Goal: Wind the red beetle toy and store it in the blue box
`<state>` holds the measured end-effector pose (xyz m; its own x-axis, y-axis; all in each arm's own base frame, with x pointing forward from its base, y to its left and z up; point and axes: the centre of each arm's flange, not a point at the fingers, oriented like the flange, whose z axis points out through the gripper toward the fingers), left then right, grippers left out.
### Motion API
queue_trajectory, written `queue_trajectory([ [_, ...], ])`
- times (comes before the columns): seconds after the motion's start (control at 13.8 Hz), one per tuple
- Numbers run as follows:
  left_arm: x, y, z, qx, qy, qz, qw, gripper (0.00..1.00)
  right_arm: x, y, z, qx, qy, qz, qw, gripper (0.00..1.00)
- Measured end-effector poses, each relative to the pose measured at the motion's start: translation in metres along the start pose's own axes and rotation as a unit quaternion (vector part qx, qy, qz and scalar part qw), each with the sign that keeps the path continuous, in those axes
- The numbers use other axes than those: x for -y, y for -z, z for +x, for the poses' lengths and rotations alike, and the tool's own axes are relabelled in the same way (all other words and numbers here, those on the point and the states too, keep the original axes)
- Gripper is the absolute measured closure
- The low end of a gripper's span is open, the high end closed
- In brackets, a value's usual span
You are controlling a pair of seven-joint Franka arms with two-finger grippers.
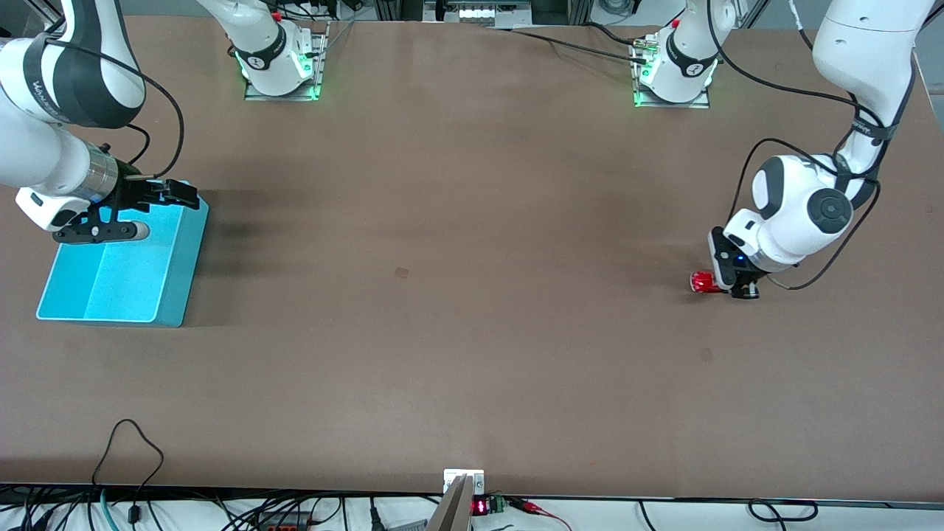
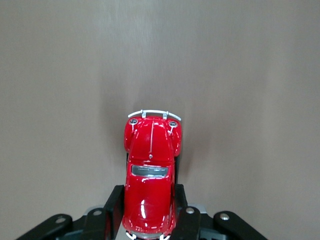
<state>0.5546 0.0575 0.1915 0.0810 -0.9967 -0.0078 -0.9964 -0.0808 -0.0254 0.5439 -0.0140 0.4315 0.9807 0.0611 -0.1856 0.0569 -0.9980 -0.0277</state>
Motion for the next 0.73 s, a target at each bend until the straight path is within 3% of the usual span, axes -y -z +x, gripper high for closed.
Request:
queue_trajectory([
  [0.44,0.003,-0.001,-0.076,0.002,-0.018,0.005,1.000,0.56,0.000,0.000,0.000,0.000,-0.001,0.000,1.000,0.00],
  [0.58,0.002,-0.001,-0.079,0.001,-0.019,0.000,1.000,0.52,0.000,0.000,0.000,0.000,-0.001,0.000,1.000,0.00],
  [0.73,0.005,0.004,-0.079,-0.002,-0.021,-0.028,0.999,0.34,0.000,0.000,0.000,0.001,-0.001,0.000,1.000,0.00],
])
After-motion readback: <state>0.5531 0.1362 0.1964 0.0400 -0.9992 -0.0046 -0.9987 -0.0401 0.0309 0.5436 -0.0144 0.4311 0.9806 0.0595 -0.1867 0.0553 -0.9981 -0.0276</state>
